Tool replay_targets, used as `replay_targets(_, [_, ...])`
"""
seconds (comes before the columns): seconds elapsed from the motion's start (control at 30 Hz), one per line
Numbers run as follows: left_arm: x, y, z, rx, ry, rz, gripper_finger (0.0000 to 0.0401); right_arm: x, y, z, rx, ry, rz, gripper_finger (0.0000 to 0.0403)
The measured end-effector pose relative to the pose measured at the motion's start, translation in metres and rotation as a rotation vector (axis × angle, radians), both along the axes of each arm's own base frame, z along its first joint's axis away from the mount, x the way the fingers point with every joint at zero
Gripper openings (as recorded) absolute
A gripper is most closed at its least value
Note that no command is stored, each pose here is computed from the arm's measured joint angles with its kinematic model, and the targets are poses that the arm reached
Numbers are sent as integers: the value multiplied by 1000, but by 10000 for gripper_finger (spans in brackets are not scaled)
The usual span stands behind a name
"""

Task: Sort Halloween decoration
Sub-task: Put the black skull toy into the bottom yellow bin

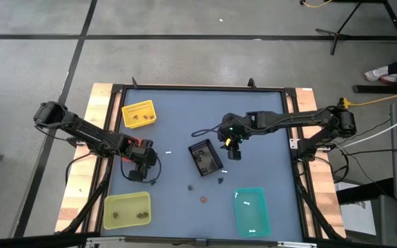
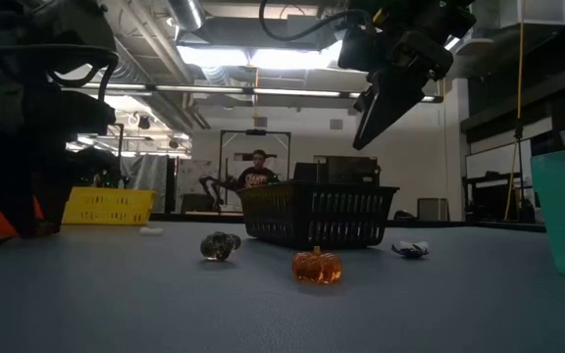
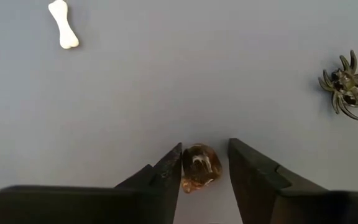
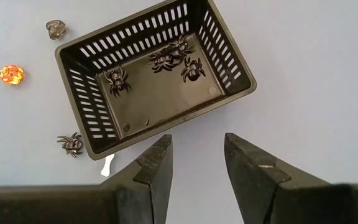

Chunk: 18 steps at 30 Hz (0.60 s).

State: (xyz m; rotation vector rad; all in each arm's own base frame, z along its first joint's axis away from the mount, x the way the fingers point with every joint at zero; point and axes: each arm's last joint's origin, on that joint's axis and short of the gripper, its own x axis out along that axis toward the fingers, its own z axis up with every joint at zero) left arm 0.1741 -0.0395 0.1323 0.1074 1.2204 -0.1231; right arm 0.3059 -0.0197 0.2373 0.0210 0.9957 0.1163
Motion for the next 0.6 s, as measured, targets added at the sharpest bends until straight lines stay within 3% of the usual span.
replay_targets(0.6, [0,0,0,2,-1,1,70,0,0,0,0,0,0,144])
